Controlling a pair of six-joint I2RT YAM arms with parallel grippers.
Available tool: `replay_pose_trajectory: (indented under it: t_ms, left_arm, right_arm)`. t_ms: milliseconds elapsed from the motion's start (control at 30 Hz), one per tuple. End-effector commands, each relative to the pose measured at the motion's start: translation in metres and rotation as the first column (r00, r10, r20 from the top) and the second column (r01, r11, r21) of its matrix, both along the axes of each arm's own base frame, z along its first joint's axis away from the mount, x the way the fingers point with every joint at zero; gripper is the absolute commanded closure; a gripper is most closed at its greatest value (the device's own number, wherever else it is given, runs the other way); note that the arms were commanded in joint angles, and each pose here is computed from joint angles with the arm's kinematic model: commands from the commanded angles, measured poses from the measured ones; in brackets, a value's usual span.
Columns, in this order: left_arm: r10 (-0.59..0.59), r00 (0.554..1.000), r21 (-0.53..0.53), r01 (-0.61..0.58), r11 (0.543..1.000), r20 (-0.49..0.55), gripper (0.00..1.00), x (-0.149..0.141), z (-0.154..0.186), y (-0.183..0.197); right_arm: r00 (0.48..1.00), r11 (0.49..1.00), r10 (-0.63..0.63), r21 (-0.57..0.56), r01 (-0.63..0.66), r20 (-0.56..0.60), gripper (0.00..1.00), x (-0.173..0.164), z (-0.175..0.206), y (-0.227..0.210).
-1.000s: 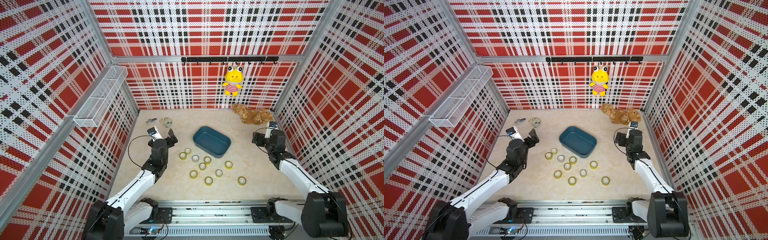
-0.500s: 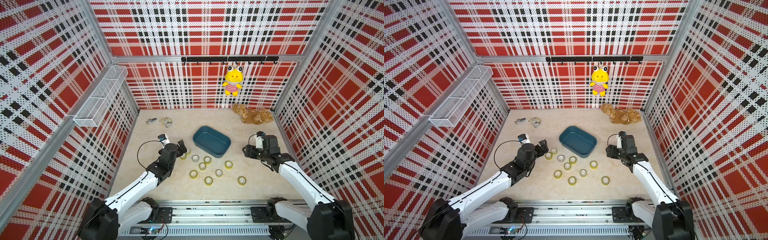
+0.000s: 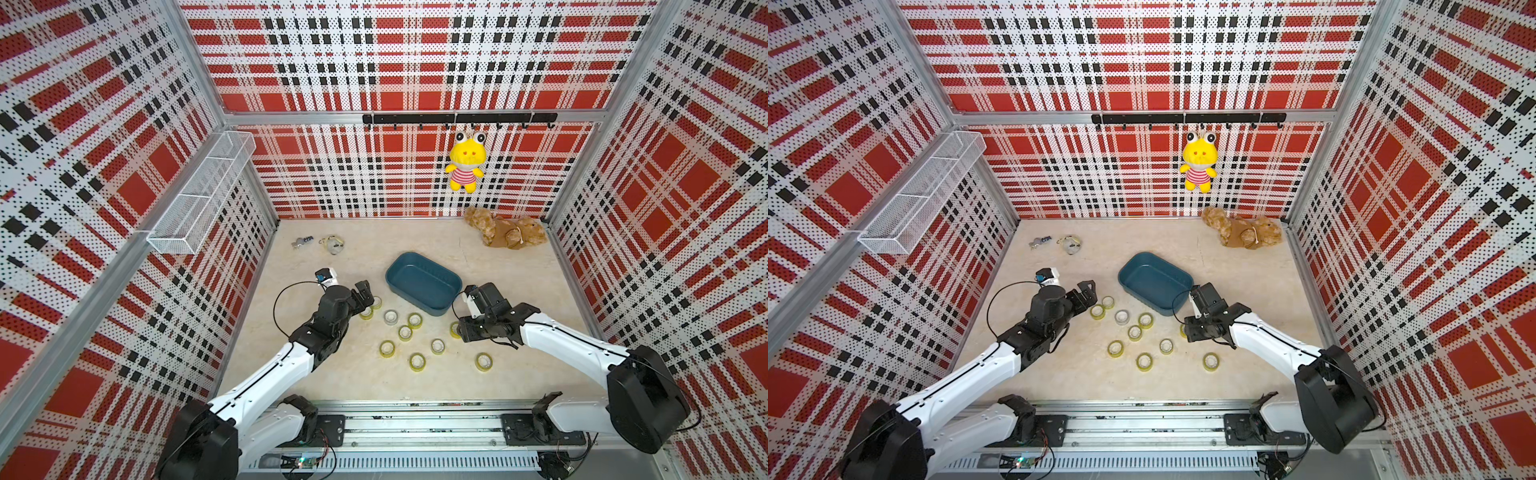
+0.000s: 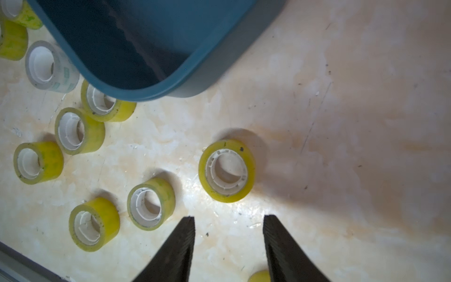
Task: Put the transparent tape into the storage box
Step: Pick up the tape at the center of the board.
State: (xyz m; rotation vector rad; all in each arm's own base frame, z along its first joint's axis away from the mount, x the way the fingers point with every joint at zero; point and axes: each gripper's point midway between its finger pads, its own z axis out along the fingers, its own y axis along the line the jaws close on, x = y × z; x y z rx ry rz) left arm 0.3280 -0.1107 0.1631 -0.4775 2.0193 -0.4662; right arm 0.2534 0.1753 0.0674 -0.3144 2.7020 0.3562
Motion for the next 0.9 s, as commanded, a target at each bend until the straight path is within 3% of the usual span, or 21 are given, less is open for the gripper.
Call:
replay_pose_trajectory:
  t_ms: [0, 400, 867]
  left_arm:
    - [-0.022, 0.999, -0.007, 0.022, 1.000, -0.027, 0.01, -0.002, -0.008, -0.004]
    - [-0.037, 0.999, -0.013, 0.037, 0.999, -0.024, 0.01, -0.003, -0.006, -0.009]
    - [-0.053, 0.999, -0.024, 0.053, 0.998, -0.004, 0.01, -0.003, 0.003, -0.014]
  right_arm:
    - [0.999, 1.000, 0.001, -0.027, 0.000, 0.035, 0.48, 0.009, 0.005, 0.009]
    - [0.999, 0.989, 0.053, -0.137, -0.052, 0.007, 0.54, 0.015, -0.019, 0.037]
    - [1.000, 0.968, 0.012, -0.249, -0.009, 0.009, 0.59, 0.012, -0.043, 0.021]
